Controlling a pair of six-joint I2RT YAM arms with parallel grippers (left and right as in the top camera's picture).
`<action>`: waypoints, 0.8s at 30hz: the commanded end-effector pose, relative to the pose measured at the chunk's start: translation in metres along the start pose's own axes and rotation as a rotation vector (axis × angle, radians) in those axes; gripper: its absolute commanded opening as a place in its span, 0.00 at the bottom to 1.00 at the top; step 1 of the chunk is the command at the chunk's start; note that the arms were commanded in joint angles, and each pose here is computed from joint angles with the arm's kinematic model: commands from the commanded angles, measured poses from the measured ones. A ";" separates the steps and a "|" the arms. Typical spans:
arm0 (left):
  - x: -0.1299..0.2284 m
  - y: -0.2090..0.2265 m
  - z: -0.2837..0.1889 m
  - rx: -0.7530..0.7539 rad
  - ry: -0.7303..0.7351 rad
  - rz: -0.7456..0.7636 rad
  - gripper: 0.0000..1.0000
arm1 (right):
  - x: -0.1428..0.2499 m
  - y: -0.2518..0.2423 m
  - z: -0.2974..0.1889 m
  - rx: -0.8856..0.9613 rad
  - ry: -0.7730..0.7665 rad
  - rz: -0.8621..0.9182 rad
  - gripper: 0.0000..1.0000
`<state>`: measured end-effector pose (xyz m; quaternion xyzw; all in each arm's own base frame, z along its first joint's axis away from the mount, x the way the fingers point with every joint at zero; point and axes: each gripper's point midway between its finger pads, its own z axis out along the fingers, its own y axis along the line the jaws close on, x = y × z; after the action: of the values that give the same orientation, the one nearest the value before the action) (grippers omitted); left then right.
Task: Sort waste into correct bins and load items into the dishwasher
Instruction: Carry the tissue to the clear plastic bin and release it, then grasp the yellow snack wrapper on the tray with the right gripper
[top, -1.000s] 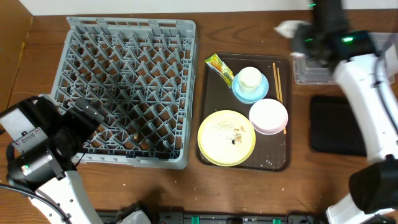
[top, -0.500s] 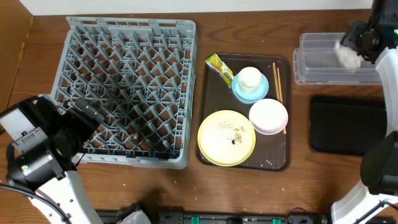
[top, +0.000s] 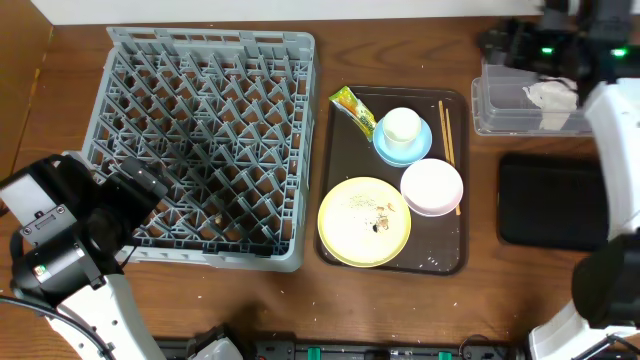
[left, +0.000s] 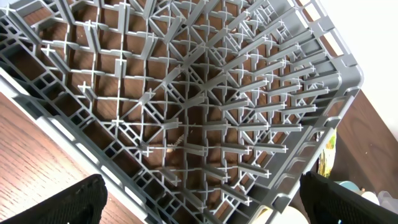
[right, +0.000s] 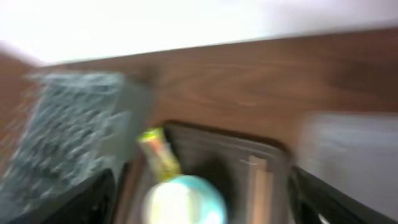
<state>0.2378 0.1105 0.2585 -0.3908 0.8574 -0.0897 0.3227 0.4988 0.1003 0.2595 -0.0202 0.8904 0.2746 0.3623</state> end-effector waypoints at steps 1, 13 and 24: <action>-0.005 -0.004 -0.006 0.017 -0.021 0.016 1.00 | 0.021 0.076 0.027 -0.068 0.034 -0.157 0.90; -0.005 -0.004 -0.006 0.017 -0.021 0.016 1.00 | 0.073 0.135 0.127 0.004 0.158 -0.260 0.80; -0.005 -0.004 -0.006 0.017 -0.021 0.016 1.00 | 0.135 0.129 0.185 0.160 0.257 -0.173 0.46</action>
<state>0.2377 0.1104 0.2585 -0.3908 0.8574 -0.0899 0.3225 0.4802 0.3226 0.1266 -0.1417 0.9390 0.1612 0.2687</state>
